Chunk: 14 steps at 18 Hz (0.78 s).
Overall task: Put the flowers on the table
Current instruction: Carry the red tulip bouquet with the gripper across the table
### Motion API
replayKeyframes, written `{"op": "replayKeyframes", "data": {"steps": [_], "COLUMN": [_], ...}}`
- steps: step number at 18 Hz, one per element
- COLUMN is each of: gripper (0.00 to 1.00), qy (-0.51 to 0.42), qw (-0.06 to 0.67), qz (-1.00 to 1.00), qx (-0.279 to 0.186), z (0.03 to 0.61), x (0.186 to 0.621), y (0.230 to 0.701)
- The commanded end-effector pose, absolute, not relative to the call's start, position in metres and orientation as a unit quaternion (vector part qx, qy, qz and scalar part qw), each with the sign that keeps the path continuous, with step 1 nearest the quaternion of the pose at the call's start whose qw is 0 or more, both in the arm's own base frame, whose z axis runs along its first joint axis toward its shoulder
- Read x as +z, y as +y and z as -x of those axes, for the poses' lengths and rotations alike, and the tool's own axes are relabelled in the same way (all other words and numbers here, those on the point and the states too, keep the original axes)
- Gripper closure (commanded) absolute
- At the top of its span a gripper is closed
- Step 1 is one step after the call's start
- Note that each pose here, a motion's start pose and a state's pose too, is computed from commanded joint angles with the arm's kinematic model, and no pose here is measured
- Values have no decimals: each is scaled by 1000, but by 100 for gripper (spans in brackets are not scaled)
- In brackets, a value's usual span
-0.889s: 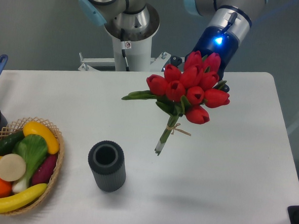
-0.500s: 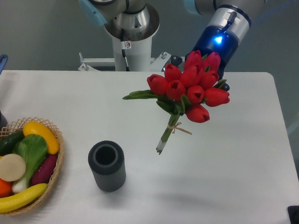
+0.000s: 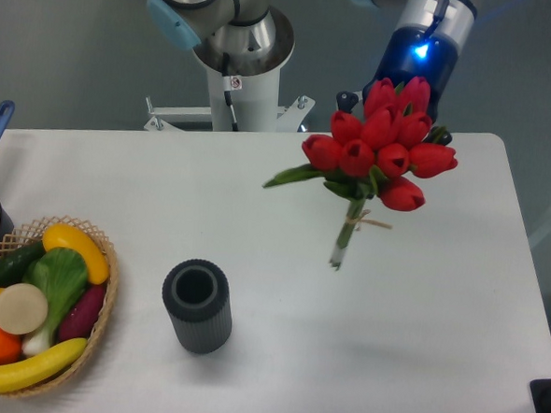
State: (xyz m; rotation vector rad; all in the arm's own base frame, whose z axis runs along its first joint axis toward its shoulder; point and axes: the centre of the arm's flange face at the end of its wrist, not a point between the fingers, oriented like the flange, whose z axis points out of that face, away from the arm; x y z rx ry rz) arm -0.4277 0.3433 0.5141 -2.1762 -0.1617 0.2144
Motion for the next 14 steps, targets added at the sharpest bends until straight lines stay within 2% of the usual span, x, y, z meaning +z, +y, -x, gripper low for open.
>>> {"op": "replayKeyframes", "data": {"steps": [4,7,10,14], "gripper": [78,78,78,78], "qy": [-41,-1,45,94], "qw": [360,252,134,6], "qz": [921,952,972,977], "qx": [142,174,190,189], "z": [420,417,412,407], "x": [494,479,455,406], "y": [343,344,354,374]}}
